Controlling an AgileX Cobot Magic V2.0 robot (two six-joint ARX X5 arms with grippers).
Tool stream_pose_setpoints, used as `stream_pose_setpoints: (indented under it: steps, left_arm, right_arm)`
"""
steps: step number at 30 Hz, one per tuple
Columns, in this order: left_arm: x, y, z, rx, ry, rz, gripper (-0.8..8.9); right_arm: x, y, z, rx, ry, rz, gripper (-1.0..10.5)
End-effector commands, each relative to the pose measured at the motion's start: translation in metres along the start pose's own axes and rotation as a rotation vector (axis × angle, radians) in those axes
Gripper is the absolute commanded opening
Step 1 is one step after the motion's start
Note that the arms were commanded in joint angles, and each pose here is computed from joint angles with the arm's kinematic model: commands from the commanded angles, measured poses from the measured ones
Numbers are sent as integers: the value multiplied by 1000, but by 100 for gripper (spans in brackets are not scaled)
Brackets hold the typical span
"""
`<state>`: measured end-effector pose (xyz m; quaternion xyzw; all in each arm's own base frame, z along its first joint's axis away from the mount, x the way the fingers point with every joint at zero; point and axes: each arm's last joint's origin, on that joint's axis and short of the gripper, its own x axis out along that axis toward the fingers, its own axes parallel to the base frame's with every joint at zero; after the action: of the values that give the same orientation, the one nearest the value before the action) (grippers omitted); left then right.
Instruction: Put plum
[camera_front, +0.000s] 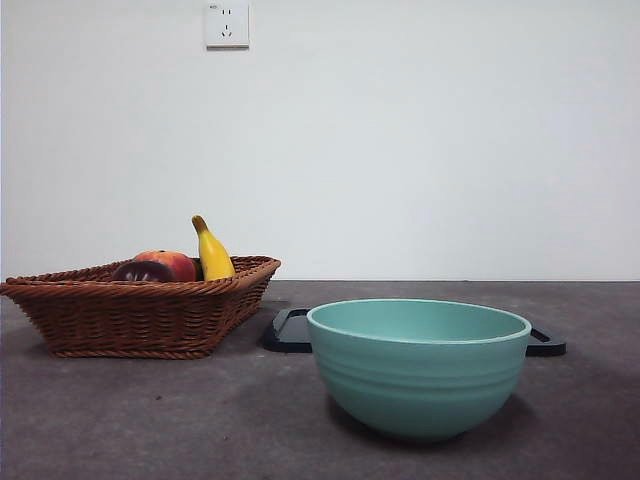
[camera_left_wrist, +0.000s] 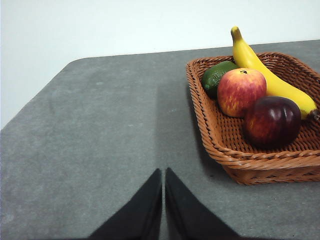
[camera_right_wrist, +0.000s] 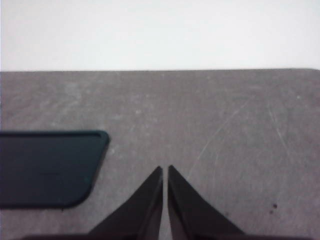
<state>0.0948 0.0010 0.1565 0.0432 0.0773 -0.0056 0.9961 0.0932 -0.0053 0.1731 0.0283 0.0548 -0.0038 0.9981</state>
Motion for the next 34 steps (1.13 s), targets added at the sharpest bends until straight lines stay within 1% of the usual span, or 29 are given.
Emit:
stream_pose_setpoints:
  steps: [1,5,11,34]
  left_arm:
    - [2,0,-7,-6,26,5,8]
    - [2,0,-7,-6,26,5,8]
    - [2,0,-7,-6,26,5,8]
    - [2,0,-7,-6,26,5,8]
  right_arm:
    - [2,-1,-7,0,-3,-5,6]
    - [5,-2,-20,11,29,-6,6]
    - [5,-2,-23,4,59,-8,6]
    - [5,-2,-21,3,38,-7,6]
